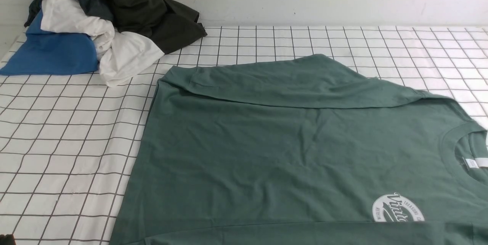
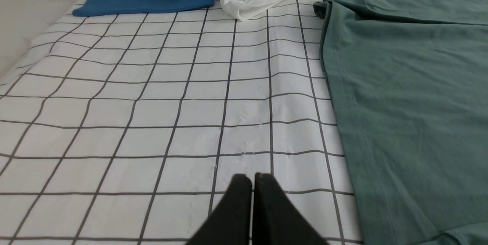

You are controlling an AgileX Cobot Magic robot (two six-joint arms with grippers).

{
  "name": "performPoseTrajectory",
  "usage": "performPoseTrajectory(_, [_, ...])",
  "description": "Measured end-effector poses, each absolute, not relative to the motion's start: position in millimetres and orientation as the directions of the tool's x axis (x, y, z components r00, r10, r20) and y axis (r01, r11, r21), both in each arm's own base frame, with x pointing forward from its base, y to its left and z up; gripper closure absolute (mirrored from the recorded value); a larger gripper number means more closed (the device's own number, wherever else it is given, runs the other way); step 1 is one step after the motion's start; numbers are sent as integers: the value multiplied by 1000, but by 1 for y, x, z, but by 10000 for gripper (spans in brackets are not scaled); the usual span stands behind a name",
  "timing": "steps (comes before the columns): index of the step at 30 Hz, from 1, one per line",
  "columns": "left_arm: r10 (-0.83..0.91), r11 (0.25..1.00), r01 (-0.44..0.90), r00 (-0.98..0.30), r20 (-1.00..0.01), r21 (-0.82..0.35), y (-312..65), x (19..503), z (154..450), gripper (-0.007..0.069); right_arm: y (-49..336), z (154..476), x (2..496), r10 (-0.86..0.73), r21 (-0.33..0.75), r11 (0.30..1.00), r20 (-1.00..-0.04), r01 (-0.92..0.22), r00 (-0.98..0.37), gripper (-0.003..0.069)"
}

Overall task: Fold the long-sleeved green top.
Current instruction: Use the left arm to clamp the cuff closest to it

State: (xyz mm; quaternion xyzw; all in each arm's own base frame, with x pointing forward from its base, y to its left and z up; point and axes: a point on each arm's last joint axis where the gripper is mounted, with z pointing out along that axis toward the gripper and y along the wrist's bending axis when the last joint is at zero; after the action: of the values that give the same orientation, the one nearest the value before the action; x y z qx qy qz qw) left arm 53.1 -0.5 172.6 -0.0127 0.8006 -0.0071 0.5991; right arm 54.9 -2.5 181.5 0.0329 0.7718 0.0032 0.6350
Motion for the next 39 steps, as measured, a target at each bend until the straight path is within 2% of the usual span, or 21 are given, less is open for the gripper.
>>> performPoseTrajectory(31, [-18,1000,-12,-276,-961,-16,0,53,173,632,-3,182,55,54,45,998,-980,52,-190,674])
performPoseTrajectory(33, [-59,998,-17,-263,-963,-56,-1,54,174,632,-3,182,55,57,48,997,-980,53,-190,674])
performPoseTrajectory(35, [-230,973,-29,-248,-941,-230,-4,54,176,632,-2,182,55,83,75,996,-978,52,-189,674])
performPoseTrajectory(36, [-230,973,-29,-247,-941,-230,-4,54,176,632,-2,182,55,88,80,995,-978,52,-189,674])
performPoseTrajectory(38, [-540,837,-45,-226,-810,-545,-9,54,179,632,0,182,55,239,233,971,-953,52,-185,674])
performPoseTrajectory(39, [-560,823,-46,-226,-797,-566,-9,54,179,632,1,182,55,255,249,967,-949,52,-185,674])
